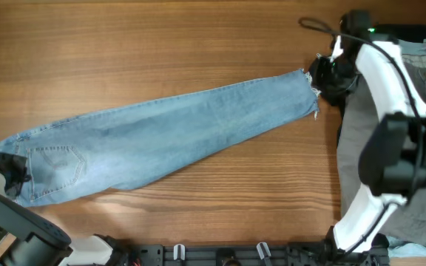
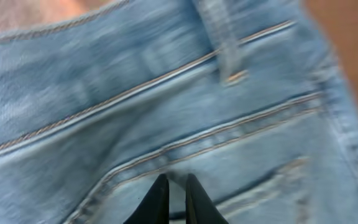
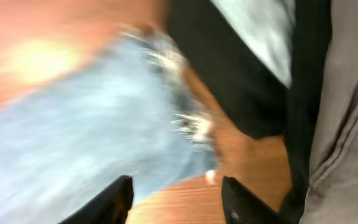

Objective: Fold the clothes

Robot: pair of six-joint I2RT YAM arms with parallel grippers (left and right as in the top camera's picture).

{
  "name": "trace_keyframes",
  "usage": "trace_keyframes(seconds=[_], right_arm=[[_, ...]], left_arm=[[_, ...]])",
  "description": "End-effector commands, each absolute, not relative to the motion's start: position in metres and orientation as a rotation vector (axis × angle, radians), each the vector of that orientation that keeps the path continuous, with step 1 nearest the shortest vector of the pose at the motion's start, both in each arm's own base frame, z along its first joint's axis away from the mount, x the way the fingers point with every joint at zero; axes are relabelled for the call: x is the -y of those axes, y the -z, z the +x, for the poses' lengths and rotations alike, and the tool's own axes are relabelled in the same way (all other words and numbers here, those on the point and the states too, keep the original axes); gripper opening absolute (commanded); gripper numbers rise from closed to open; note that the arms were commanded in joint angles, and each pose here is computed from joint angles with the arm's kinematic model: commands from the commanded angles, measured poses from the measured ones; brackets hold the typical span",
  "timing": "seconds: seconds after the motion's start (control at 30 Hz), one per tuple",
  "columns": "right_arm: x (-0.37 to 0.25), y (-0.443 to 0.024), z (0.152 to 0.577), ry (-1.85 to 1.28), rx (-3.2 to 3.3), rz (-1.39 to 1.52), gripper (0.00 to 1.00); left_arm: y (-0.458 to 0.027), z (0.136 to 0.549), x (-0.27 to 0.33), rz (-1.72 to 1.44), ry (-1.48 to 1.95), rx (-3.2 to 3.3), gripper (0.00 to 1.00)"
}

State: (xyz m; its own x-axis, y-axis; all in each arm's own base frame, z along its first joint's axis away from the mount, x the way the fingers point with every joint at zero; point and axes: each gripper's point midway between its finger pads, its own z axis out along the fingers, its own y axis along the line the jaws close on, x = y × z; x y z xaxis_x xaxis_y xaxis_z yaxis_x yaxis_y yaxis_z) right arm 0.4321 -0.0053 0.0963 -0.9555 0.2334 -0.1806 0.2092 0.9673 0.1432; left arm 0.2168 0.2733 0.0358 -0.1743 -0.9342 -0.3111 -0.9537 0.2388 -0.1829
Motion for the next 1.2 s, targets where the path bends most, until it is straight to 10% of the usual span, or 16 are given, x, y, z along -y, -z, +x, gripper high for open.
trace_keyframes(seconds=[0.0, 0.43, 0.83, 1.17], right_arm=[[-0.06, -0.162, 0.439, -0.552, -2.721, -0.052, 0.52], [-0.184, -0.216, 0.4, -0.841, -2.419, -0.767, 0.21], [-0.402, -0.102, 0.326, -0.911, -2.008, -1.622, 0.44], [-0.434, -0.047, 0.342, -0.778, -1.868, -1.71, 0.58]], left_arm=[[-0.077, 0.26, -0.268, -1.589, 0.183, -2.147, 0.12], [-0.2, 0.257, -0.216, -1.311, 0.308, -2.138, 0.21], [-0.226, 0.263, -0.148, -1.028, 0.295, -2.28, 0.4], [-0.223, 0.259, -0.148, -1.045, 0.285, -2.295, 0.42]])
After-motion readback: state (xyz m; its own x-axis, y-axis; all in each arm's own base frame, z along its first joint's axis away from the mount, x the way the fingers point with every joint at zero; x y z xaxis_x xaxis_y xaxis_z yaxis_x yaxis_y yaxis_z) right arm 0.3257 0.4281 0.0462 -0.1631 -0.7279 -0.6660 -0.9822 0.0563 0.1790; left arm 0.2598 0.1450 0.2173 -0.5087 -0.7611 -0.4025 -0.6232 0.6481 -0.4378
